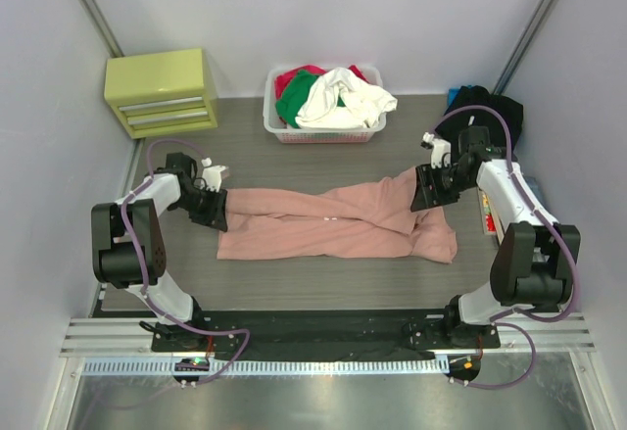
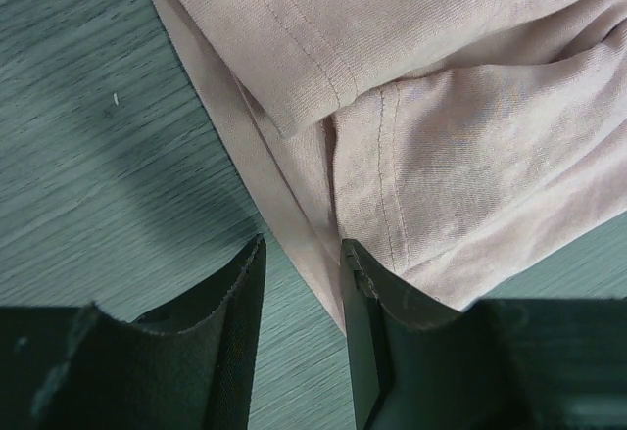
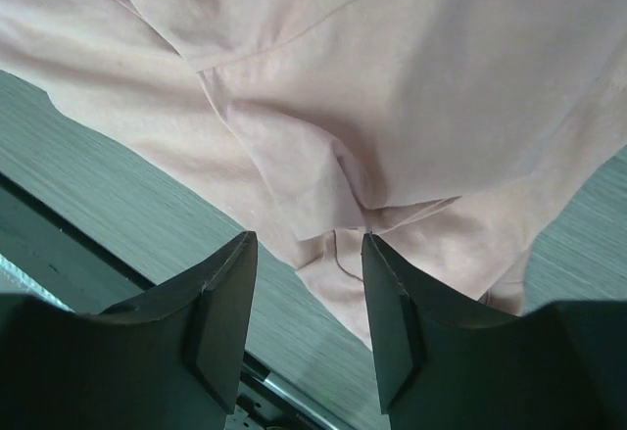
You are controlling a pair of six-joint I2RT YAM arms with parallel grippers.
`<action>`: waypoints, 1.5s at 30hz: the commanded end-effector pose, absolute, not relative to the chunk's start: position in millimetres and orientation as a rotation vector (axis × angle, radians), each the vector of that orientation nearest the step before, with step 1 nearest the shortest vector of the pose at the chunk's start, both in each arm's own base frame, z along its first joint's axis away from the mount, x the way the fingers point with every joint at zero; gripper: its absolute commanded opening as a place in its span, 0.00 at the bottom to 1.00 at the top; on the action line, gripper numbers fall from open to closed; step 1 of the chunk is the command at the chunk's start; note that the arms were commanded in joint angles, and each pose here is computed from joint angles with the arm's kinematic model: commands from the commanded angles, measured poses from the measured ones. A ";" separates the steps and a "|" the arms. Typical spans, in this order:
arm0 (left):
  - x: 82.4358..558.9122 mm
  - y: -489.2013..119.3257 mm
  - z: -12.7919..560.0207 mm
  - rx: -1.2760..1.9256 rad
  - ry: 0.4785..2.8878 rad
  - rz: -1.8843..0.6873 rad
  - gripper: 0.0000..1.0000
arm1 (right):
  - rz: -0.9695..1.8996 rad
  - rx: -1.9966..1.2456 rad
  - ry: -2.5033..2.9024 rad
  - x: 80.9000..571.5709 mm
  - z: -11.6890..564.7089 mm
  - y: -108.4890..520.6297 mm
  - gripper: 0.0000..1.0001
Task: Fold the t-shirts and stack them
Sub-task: Fold the other side of the tshirt into a rectangle
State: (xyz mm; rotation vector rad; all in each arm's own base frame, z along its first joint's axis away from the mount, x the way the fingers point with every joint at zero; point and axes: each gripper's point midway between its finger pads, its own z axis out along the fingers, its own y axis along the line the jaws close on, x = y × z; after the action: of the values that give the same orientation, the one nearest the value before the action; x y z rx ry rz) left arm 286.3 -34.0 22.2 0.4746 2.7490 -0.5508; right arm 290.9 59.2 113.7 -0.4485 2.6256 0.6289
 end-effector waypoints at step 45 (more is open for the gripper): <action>291.7 -30.4 25.3 0.523 2.724 -0.517 0.38 | 0.623 -0.118 2.672 354.1 61.5 4.7 0.54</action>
State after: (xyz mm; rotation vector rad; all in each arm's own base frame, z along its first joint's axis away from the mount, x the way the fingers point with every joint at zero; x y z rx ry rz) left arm 286.6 -32.1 21.5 0.5091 2.7421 -0.5371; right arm 340.3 3.3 55.0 -0.1082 2.7176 0.6074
